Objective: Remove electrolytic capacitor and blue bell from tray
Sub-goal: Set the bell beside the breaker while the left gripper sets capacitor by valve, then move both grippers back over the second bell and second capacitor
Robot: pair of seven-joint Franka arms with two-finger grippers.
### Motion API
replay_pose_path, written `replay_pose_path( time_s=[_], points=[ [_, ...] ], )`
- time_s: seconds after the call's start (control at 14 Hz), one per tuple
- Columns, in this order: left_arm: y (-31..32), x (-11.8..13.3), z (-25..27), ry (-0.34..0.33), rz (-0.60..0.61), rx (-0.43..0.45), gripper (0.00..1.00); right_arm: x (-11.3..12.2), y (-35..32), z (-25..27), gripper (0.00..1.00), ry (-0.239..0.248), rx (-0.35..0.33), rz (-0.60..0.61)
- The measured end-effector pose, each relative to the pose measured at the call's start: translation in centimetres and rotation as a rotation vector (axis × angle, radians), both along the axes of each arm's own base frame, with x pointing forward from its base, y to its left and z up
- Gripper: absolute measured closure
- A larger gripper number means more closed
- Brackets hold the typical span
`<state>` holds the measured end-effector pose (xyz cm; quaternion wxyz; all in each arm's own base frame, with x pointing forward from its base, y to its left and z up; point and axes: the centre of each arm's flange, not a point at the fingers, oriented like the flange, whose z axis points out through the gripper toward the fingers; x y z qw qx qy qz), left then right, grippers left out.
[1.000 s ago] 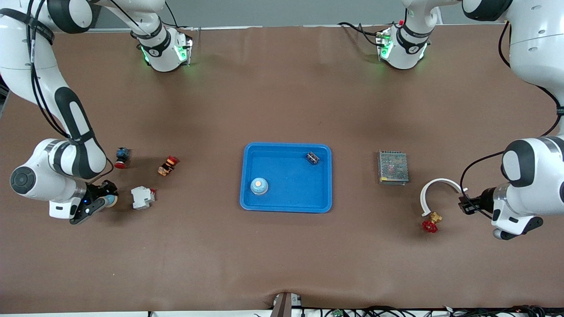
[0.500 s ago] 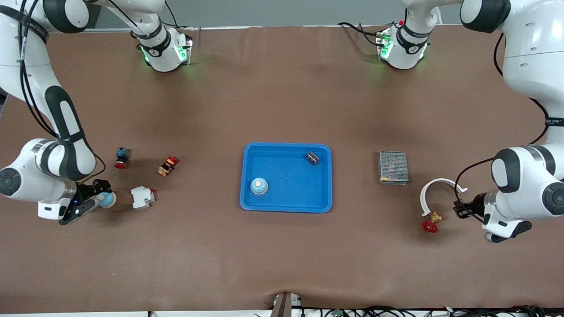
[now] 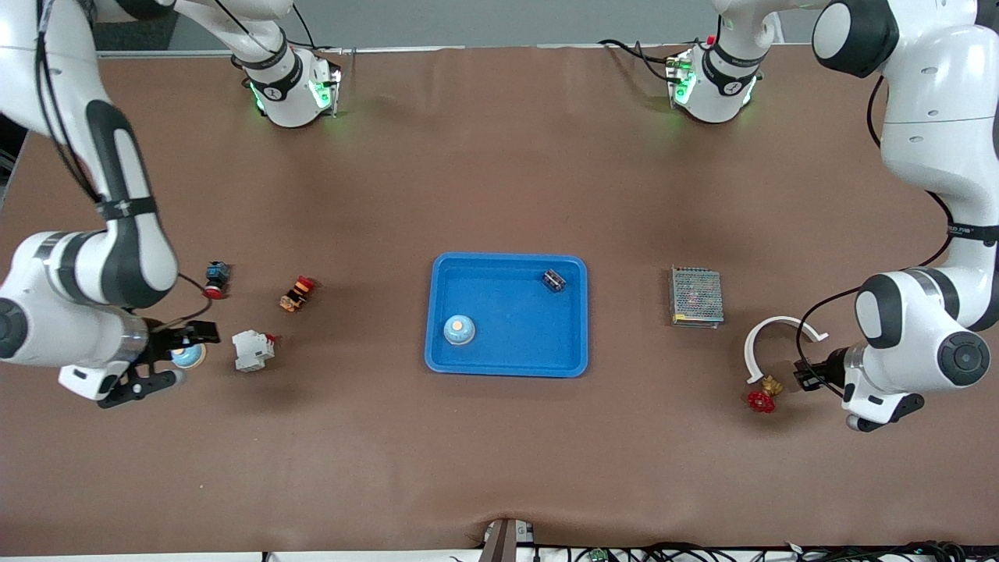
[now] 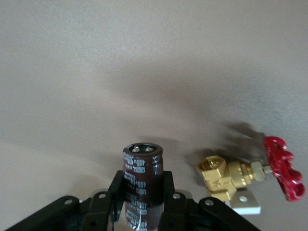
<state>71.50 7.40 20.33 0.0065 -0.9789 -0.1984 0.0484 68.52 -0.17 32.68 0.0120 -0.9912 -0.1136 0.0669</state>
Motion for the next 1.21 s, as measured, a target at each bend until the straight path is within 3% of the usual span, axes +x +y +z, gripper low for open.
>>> replay_pose_path(
  time_s=[0.21, 0.36, 0.5, 0.64, 1.0, 1.21],
  points=[
    [0.0, -0.1, -1.0, -0.002, 0.01, 0.0, 0.65, -0.6, 8.2, 1.8, 0.0, -0.017, -0.034, -0.239],
    [-0.1, -0.2, -1.4, -0.005, 0.01, 0.0, 0.65, -1.1, 11.7, 2.1, 0.0, 0.001, -0.015, -0.466],
    [-0.1, -0.3, -1.5, -0.004, 0.01, 0.0, 0.65, -1.5, 13.7, 2.3, 0.0, 0.011, -0.012, -0.576],
    [-0.1, -0.2, -1.5, -0.006, 0.008, 0.002, 0.5, -1.6, 14.3, 2.5, 0.0, 0.011, -0.009, -0.604],
    [0.1, 0.1, -0.2, -0.024, -0.002, 0.018, 0.0, -1.3, 14.7, 2.5, 0.0, -0.027, 0.009, -0.605],
    [0.0, 0.2, 3.3, -0.023, -0.004, 0.021, 0.0, -2.0, 19.5, 2.7, 0.0, -0.069, 0.036, -0.539]
  ],
)
